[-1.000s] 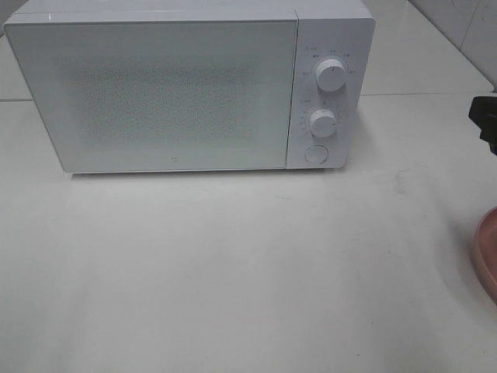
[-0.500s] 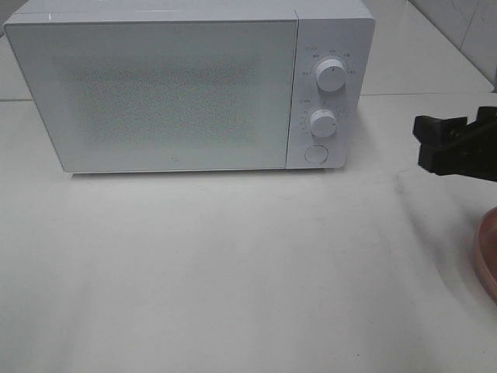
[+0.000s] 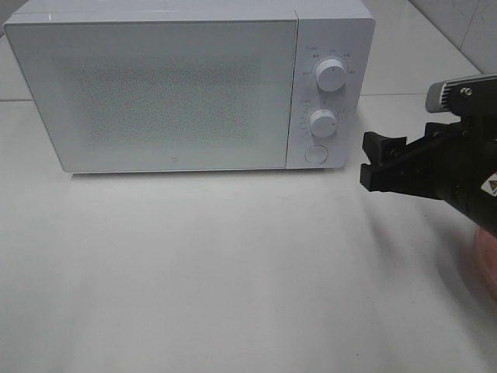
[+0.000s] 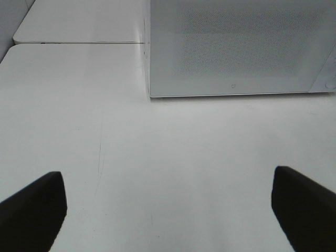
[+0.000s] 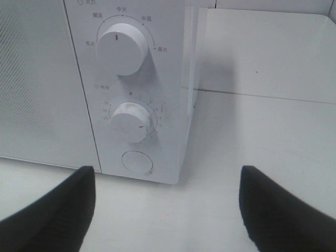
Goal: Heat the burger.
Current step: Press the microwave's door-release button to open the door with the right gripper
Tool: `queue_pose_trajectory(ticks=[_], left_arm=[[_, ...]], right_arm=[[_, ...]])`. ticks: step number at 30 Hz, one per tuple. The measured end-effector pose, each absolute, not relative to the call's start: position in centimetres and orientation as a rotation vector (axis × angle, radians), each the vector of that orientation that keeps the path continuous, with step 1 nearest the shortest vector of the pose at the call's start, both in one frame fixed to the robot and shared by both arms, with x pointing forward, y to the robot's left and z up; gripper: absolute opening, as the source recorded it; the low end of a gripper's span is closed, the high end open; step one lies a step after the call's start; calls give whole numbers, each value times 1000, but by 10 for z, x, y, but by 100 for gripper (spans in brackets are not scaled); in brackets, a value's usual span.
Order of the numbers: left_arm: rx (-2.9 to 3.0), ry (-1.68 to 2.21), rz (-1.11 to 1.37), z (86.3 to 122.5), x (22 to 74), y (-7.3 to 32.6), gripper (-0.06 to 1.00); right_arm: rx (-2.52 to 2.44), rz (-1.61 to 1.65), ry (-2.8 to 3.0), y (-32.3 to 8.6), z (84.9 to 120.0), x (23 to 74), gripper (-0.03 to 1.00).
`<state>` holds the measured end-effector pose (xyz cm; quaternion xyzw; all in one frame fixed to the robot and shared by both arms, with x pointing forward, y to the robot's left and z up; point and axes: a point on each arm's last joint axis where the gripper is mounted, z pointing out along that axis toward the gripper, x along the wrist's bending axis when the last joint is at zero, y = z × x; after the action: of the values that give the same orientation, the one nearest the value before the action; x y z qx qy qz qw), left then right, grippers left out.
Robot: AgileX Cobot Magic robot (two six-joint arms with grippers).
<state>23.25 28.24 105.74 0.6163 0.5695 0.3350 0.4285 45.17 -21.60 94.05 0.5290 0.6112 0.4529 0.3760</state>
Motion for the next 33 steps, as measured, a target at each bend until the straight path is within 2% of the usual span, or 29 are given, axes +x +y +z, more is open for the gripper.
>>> queue_pose_trajectory(ticks=[18, 33], left_arm=[[1539, 1422, 836, 1057, 233, 282, 98], [1539, 1422, 836, 1057, 233, 282, 98]], right_arm=[[1418, 1040, 1499, -187, 912, 440, 73], [1474, 1049, 1456, -175, 907, 445, 72]])
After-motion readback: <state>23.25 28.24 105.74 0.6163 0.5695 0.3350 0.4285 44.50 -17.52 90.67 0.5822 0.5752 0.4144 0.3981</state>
